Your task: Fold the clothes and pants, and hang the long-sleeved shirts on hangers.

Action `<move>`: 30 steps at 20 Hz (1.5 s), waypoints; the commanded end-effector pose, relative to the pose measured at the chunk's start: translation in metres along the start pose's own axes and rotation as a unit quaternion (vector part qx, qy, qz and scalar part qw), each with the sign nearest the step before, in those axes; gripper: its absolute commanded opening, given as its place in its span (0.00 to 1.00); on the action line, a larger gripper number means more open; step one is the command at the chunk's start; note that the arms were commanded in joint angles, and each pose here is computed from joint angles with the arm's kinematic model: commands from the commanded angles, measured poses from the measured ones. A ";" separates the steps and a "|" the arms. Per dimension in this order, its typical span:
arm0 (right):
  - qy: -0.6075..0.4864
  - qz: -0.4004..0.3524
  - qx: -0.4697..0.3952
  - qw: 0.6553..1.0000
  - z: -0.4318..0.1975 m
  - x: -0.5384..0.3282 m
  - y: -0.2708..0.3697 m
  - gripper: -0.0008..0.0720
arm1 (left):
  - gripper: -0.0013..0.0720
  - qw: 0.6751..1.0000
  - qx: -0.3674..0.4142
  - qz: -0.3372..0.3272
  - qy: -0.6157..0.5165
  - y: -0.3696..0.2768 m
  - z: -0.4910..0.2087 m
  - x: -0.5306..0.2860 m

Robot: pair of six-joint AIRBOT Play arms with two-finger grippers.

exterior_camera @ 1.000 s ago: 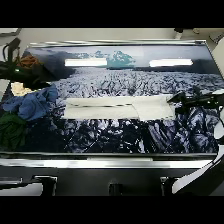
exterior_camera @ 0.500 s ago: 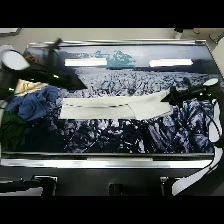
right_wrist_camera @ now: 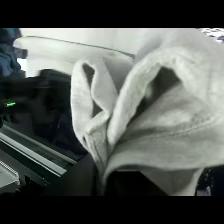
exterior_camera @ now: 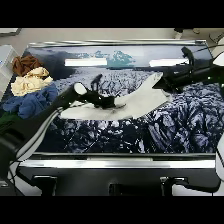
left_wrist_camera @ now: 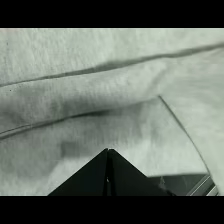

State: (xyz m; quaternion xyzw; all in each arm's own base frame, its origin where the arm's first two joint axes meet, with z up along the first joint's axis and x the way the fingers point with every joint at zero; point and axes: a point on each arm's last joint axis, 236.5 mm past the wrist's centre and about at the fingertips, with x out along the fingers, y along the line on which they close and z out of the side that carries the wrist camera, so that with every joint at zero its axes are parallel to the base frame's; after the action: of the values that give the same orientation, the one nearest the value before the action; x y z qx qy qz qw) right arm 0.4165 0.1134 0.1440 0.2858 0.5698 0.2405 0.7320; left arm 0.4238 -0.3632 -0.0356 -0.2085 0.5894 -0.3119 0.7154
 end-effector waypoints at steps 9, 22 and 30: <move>-0.032 0.013 -0.069 0.997 -0.045 -0.032 0.090 0.07 | 0.05 0.964 -0.187 -0.187 -0.002 -0.144 -0.068 0.124; 0.022 0.011 -0.044 0.999 -0.022 0.098 0.080 0.07 | 0.04 0.983 -0.028 -0.067 -0.166 -0.005 0.093 -0.124; 0.118 0.101 0.103 0.982 -0.069 0.299 0.102 0.28 | 0.05 0.933 0.047 0.013 -0.357 -0.011 0.087 -0.393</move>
State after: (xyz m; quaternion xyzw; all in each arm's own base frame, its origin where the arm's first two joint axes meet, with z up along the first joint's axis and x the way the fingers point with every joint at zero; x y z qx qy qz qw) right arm 0.4192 0.3479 0.0379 0.3219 0.6254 0.3012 0.6438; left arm 0.4930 -0.1489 0.2198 -0.2987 0.3280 -0.2594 0.8578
